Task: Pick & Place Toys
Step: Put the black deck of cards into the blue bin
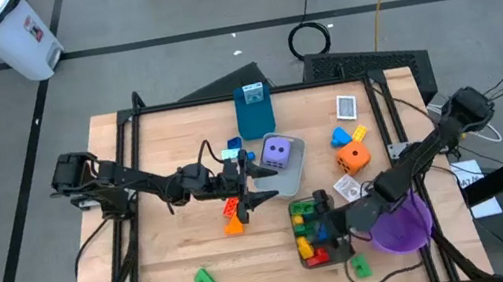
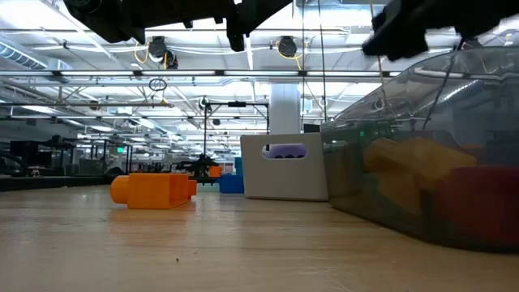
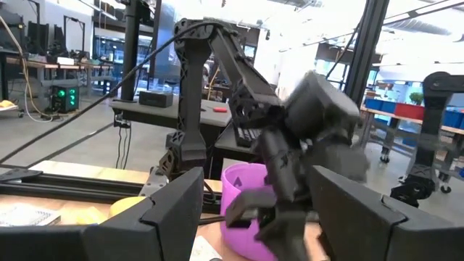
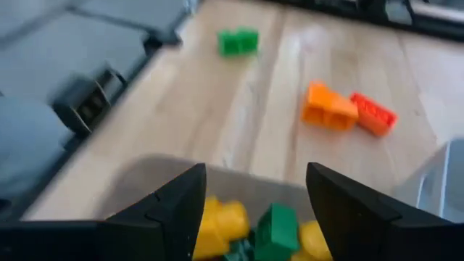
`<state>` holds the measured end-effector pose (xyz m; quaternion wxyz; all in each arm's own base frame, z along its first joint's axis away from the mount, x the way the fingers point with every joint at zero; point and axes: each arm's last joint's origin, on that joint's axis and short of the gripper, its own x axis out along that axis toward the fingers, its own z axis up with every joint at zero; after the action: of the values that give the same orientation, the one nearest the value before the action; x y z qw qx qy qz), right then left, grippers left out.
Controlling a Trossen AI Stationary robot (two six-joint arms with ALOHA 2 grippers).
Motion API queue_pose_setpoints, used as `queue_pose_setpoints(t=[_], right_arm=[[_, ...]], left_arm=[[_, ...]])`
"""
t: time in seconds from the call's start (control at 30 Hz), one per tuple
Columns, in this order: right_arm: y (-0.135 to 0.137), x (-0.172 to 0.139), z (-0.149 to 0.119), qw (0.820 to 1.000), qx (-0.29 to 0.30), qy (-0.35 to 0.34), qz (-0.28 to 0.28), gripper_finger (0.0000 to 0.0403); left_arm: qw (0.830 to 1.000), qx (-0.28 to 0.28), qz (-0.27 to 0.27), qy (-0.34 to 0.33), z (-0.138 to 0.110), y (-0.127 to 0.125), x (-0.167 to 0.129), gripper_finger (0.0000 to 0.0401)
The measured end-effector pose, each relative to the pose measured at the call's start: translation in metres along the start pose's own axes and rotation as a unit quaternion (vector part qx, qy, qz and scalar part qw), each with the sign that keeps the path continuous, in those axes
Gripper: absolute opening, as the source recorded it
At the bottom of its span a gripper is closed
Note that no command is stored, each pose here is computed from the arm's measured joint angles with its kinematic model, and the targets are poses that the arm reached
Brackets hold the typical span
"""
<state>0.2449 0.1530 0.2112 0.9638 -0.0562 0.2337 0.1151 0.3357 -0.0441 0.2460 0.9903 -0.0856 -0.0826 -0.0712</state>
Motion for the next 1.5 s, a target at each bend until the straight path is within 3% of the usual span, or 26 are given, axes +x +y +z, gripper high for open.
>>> queue_pose_setpoints(t=[0.2,0.97,1.07,1.23,1.5], right_arm=[[-0.001,-0.019,0.019,0.997,0.006,-0.057,0.053,0.023],[-0.003,-0.025,0.028,0.994,0.005,-0.096,0.052,0.0226],[-0.006,-0.025,0.032,0.993,0.028,-0.117,0.0,0.0222],[-0.027,-0.041,0.042,0.971,0.056,-0.147,-0.178,0.0209],[-0.097,-0.082,0.064,0.942,0.132,-0.054,-0.303,0.0188]], left_arm=[[1.0,0.0,0.0,0.0,0.0,0.0,0.0,0.0257],[1.0,0.0,0.0,0.0,0.0,0.0,0.0,0.0257],[1.0,0.0,0.0,0.0,0.0,0.0,0.0,0.0257],[1.0,0.0,0.0,0.0,0.0,0.0,0.0,0.0257],[1.0,0.0,0.0,0.0,0.0,0.0,0.0,0.0257]])
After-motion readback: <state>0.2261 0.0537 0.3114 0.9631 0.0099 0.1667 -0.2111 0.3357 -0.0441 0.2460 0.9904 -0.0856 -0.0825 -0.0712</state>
